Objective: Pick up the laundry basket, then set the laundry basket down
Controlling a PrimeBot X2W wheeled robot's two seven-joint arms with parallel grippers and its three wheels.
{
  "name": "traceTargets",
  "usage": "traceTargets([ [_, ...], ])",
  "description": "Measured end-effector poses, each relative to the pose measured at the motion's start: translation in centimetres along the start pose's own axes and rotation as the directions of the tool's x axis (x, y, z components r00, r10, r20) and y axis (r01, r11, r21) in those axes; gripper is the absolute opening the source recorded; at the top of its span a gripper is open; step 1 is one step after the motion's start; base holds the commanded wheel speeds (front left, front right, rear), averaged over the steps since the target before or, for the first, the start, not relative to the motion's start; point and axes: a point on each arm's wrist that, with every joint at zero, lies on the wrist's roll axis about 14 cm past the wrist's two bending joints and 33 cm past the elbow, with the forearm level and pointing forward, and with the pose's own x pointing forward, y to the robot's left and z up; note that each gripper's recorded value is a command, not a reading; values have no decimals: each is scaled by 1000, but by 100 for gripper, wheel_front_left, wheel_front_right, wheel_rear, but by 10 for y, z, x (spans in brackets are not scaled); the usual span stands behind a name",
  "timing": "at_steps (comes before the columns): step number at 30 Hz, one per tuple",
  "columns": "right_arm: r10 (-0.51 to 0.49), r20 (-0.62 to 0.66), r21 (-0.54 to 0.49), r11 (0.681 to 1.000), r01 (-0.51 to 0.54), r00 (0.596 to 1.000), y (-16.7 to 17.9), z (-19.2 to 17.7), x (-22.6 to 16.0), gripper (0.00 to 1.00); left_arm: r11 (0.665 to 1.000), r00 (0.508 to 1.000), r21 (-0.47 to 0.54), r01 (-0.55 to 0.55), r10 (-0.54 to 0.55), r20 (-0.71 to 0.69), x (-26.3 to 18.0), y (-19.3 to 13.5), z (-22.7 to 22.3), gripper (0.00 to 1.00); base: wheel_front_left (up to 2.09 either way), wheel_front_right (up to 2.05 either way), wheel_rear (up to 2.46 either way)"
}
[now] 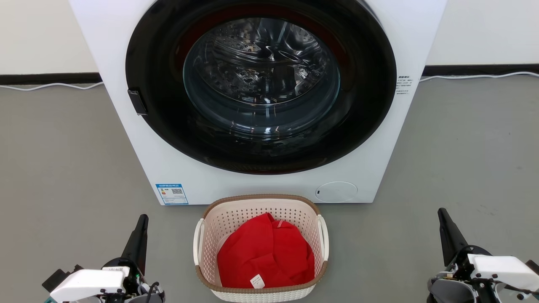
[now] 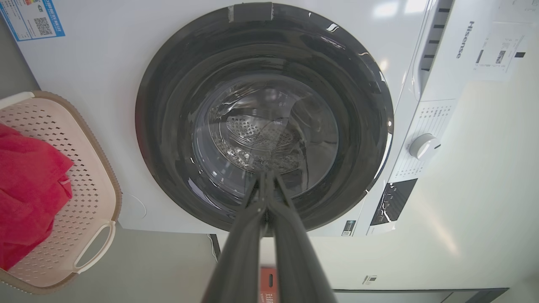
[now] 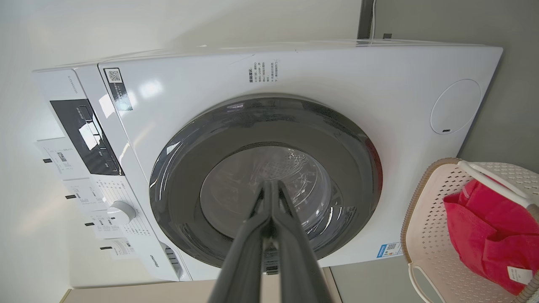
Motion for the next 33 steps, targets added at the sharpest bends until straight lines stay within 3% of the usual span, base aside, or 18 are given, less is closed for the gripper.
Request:
traceTargets([
  [25, -6, 0, 0, 1000, 6, 1000, -2, 0, -1, 0, 1000, 1000, -1, -6, 6, 0, -1, 2, 0, 0, 0, 0, 0],
  [26, -17, -1, 1, 1000, 17, 1000, -6, -1, -2, 100, 1000, 1000, -5, -19, 19, 2, -2, 6, 0, 100, 0, 0, 0],
  [27, -39, -2, 5, 999, 39, 999, -13, -1, -5, 0, 999, 999, -9, -41, 41, 3, -5, 14, -1, 0, 0, 0, 0],
  [29, -89, -1, 11, 996, 89, 996, -30, -2, -13, 0, 995, 996, -17, -94, 94, 5, -14, 32, -2, 0, 0, 0, 0],
  [30, -113, -1, 15, 994, 113, 994, -38, -3, -17, 100, 993, 993, -20, -119, 119, 6, -18, 40, -2, 100, 0, 0, 0],
  [33, -134, -4, 16, 991, 134, 991, -45, -5, -21, 100, 990, 990, -21, -142, 142, 10, -23, 48, -2, 100, 0, 0, 0],
])
